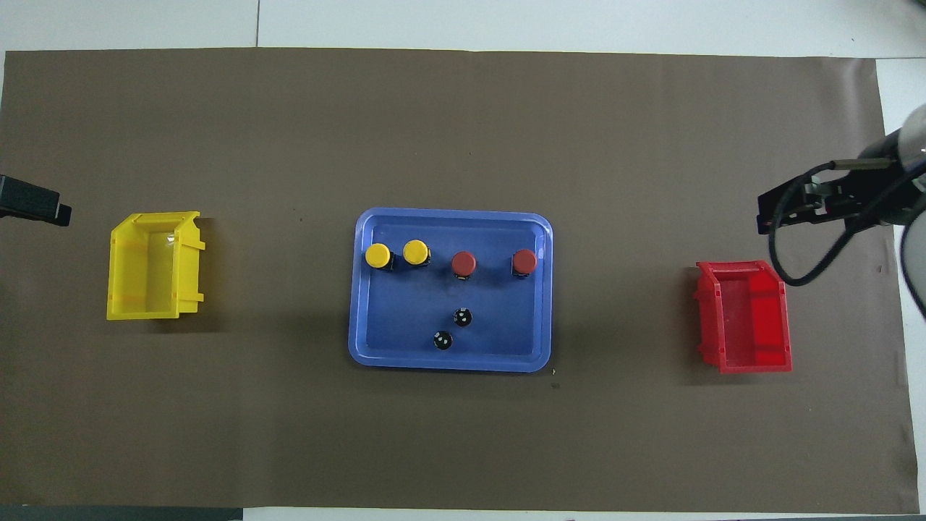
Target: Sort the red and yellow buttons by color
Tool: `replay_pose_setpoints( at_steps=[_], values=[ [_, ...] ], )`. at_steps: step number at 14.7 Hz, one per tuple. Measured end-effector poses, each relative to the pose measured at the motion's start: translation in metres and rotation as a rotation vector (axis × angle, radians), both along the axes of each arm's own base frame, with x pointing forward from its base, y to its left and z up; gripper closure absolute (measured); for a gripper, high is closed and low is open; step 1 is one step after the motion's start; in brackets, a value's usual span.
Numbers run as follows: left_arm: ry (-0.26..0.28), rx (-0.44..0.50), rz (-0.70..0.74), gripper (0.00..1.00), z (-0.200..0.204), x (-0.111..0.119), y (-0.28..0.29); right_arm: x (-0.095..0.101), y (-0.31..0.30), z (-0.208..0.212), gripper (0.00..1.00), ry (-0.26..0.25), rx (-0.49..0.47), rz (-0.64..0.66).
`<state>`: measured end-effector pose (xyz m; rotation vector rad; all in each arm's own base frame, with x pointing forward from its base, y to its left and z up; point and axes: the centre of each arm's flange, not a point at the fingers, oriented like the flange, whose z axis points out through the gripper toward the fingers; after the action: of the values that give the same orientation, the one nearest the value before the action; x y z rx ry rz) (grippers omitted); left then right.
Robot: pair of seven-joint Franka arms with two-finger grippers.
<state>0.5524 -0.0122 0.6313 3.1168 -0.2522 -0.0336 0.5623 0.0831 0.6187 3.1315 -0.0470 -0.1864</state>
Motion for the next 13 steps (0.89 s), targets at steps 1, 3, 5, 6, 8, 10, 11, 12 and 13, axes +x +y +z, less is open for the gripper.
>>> replay_pose_setpoints(
  at_steps=[1, 3, 5, 6, 8, 10, 11, 12, 13],
  values=[
    [-0.001, 0.000, 0.002, 0.00, 0.000, 0.000, 0.001, 0.006, 0.031, -0.008, 0.00, -0.007, -0.003, -0.002],
    [-0.001, 0.000, 0.008, 0.00, 0.000, 0.000, 0.004, 0.017, 0.097, -0.031, 0.00, -0.057, 0.001, -0.002],
    [-0.001, 0.000, 0.010, 0.00, 0.000, 0.000, 0.005, 0.027, 0.159, -0.070, 0.00, -0.109, 0.009, -0.021],
    [-0.001, 0.000, 0.010, 0.00, 0.000, 0.000, 0.005, 0.030, 0.184, -0.097, 0.00, -0.133, 0.017, -0.022],
    [0.000, 0.000, 0.009, 0.00, 0.000, 0.000, 0.005, 0.030, 0.209, -0.164, 0.01, -0.150, 0.023, -0.013],
    [0.000, 0.000, 0.007, 0.00, 0.000, 0.000, 0.004, 0.019, 0.214, -0.218, 0.02, -0.138, 0.019, -0.002],
    [0.000, 0.000, 0.006, 0.00, 0.000, 0.000, 0.003, 0.010, 0.218, -0.236, 0.06, -0.126, 0.014, 0.008],
    [0.000, 0.000, 0.005, 0.00, 0.000, 0.000, 0.003, 0.003, 0.222, -0.248, 0.07, -0.115, 0.009, 0.018],
    [0.001, 0.000, 0.005, 0.00, 0.000, 0.000, 0.003, -0.002, 0.223, -0.255, 0.10, -0.105, 0.005, 0.022]
  ],
)
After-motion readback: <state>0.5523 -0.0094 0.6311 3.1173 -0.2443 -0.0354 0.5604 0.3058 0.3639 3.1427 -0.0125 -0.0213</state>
